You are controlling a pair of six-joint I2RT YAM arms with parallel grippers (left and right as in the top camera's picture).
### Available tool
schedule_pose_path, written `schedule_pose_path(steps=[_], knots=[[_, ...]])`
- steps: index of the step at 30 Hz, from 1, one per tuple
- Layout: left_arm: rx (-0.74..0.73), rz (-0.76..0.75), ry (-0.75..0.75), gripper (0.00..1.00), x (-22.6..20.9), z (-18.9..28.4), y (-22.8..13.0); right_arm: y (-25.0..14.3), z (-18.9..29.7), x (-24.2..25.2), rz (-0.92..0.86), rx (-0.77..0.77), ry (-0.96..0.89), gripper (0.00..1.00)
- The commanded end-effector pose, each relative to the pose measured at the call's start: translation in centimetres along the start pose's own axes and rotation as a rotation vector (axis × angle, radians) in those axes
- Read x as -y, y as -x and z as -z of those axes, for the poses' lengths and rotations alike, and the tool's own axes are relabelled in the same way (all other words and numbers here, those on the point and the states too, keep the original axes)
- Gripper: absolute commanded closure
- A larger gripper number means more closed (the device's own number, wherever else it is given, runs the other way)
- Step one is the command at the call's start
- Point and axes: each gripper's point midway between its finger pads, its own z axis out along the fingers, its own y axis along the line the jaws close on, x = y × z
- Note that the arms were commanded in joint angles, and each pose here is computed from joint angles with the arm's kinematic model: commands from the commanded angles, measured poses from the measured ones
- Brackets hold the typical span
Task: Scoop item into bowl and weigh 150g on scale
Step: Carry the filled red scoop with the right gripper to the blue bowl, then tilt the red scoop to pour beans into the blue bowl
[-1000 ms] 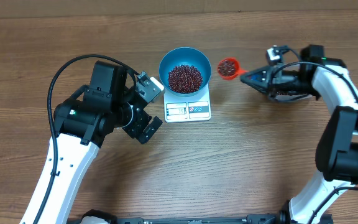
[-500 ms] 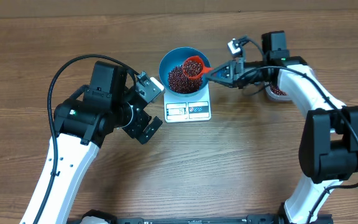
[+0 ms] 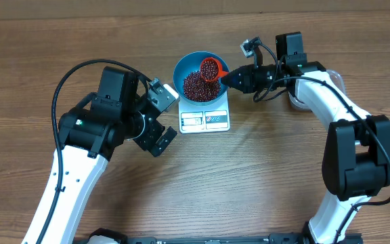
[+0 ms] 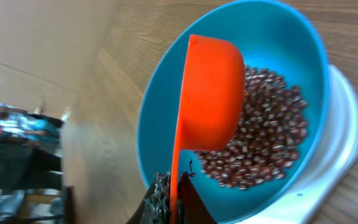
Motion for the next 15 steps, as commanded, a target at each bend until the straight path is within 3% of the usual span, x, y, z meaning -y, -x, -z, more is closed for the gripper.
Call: schedule_pose_path(steps=[1,8,15], knots=[[-0.003,-0.007,-0.007,0.0,0.0,-0.2,-0.1,1.8,1.6,-0.9,0.125,0.038,-0.091,0.96],[-0.003,-0.007,-0.007,0.0,0.0,-0.2,-0.1,2.7,3.0,-0.6,0.193,0.052,-0.219,0.96],[-0.003,-0.007,-0.007,0.0,0.0,-0.2,-0.1,1.2,1.1,-0.7,0.299,-0.036,-0.308,0.96]])
